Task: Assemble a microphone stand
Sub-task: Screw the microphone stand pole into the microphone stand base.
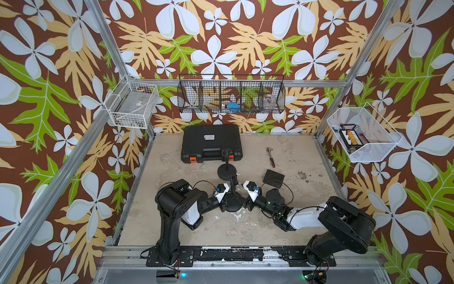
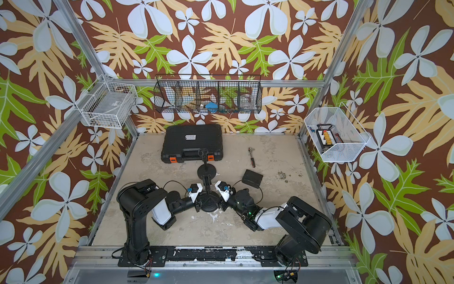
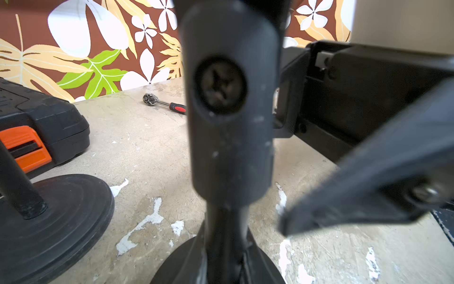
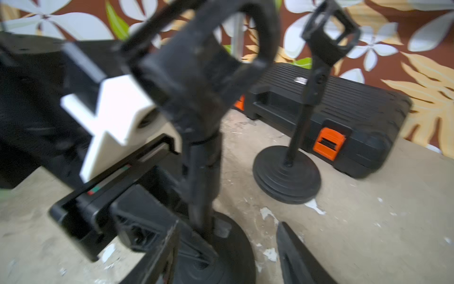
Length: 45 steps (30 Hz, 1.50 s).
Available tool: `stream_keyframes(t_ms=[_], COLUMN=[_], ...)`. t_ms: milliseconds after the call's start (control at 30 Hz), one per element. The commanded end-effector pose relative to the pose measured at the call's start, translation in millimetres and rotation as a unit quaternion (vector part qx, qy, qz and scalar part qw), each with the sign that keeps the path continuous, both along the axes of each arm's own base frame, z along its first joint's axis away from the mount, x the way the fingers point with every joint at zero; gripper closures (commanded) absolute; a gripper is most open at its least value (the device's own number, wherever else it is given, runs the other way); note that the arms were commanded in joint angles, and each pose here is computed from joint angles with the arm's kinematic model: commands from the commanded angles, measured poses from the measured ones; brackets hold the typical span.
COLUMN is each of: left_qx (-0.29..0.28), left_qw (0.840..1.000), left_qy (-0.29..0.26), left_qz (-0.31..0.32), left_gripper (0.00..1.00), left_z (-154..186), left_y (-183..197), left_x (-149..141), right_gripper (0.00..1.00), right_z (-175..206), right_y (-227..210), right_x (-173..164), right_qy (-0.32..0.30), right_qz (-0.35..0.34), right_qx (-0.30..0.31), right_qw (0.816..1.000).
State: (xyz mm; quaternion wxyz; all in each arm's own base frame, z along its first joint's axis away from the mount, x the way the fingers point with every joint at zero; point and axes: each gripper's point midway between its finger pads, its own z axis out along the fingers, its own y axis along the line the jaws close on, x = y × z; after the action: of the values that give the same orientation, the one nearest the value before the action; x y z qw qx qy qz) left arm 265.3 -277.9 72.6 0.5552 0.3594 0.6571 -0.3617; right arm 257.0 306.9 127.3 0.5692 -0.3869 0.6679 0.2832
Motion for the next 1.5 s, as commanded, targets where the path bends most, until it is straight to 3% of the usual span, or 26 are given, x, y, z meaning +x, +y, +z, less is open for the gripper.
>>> stream_keyframes(t_ms=[0,167,367,700,967,1100,1233,1300,1467], left_qx=[-0.048,-0.048,-0.049,-0.05,-0.051,-0.052,-0.057,-0.061,-0.068], left_qw=[0.996,0.996,0.996,0.996,0.996,0.996,0.996,0.996,0.995], left_qy=[-0.069,-0.07,-0.07,-0.069,-0.07,-0.069,-0.069,-0.067,-0.069], left_qz=[-0.005,-0.008,-0.012,-0.017,-0.017,-0.015,-0.007,-0.002,-0.001], left_gripper=[0.92,0.93,0.94,0.94,0.94,0.91,0.74,0.68,0.65], left_z=[34,35,35,35,35,35,40,42,48], left_y=[0,-1,-2,-4,-4,-4,-3,-1,-1], left_x=[-4,-5,-5,-5,-4,-4,-2,-1,-2], right_gripper=[0.34,0.35,0.41,0.53,0.7,0.81,1.0,1.0,1.0], right_z=[7,34,43,37,35,29,19,17,0], right_y=[12,6,11,22,27,27,27,26,18], right_x=[-27,-22,-10,-8,-4,-1,4,9,17], right_qy=[-0.021,-0.004,0.014,0.045,0.052,0.053,0.047,0.044,0.046], right_qz=[0.129,0.22,0.28,0.328,0.339,0.32,0.272,0.235,0.124], right_qx=[0.0,0.058,0.065,0.061,0.061,0.054,0.041,0.046,0.047], right_qw=[0.991,0.974,0.958,0.942,0.937,0.945,0.96,0.97,0.99])
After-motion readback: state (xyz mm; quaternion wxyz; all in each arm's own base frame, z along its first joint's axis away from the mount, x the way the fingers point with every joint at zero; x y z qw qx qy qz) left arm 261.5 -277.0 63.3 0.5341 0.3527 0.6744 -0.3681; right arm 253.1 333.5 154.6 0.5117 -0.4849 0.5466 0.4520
